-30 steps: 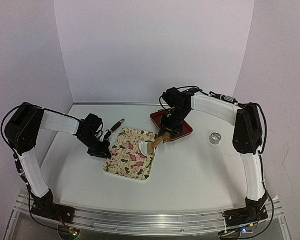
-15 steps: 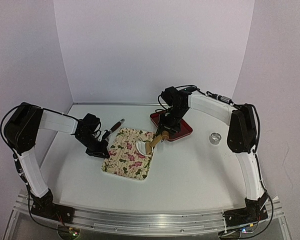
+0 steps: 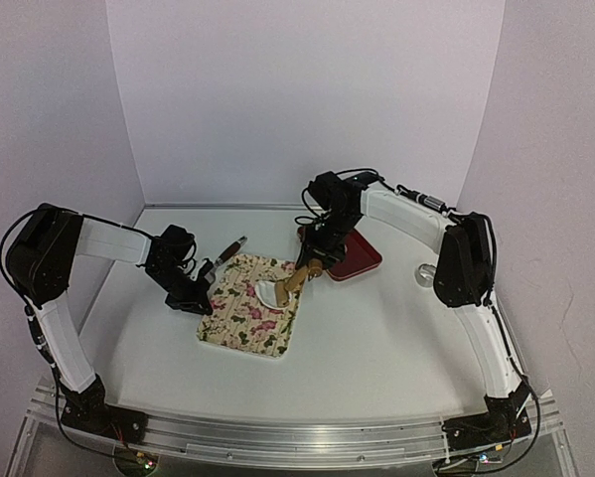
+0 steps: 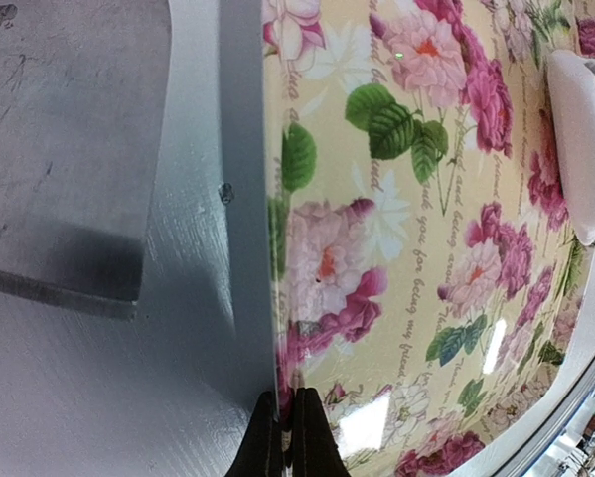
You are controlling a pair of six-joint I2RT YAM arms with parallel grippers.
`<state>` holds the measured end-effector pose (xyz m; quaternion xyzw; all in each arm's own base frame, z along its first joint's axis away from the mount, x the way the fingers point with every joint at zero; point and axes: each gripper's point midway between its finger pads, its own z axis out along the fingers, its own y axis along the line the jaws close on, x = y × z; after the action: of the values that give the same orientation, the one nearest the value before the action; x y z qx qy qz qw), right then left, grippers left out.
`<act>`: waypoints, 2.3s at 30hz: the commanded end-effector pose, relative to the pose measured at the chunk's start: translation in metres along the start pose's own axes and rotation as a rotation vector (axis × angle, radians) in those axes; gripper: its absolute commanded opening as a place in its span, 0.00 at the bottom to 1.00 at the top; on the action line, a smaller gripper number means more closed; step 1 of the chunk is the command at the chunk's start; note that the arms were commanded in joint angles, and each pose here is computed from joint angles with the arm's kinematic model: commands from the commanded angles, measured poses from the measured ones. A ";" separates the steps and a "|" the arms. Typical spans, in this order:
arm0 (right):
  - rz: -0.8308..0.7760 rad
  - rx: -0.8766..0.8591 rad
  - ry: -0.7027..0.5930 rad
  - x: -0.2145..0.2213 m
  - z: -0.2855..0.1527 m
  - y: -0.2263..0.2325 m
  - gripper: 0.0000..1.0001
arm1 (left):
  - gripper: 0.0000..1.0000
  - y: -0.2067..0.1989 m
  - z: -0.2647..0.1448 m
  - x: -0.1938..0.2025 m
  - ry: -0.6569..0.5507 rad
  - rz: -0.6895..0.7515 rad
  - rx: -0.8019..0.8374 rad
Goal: Roll out the dumpling wrappers from the dough
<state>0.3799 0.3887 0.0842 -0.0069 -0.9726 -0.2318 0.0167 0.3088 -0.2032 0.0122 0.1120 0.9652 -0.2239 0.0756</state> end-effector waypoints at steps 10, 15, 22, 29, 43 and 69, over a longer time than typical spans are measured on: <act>-0.049 0.219 0.029 0.031 0.042 -0.028 0.00 | 0.00 0.019 0.008 0.029 0.096 -0.036 -0.139; -0.145 0.085 -0.073 0.033 -0.018 0.025 0.00 | 0.00 0.013 0.001 0.023 0.074 0.021 -0.123; -0.188 0.014 -0.107 0.060 -0.072 0.045 0.00 | 0.00 0.011 -0.007 0.005 0.048 0.148 -0.148; -0.213 -0.082 -0.119 0.074 -0.108 0.064 0.00 | 0.00 0.004 -0.013 -0.008 0.024 0.268 -0.133; -0.242 0.013 -0.094 0.072 -0.086 0.049 0.00 | 0.00 -0.011 -0.025 -0.017 -0.006 0.462 -0.127; -0.261 -0.001 -0.031 0.070 -0.059 0.061 0.00 | 0.00 -0.016 -0.016 -0.004 0.041 0.540 -0.209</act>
<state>0.3149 0.4061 0.1720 0.1125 -0.9683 -0.2195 -0.0399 0.2980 -0.2134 0.0189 0.3465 0.9248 -0.1176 0.1037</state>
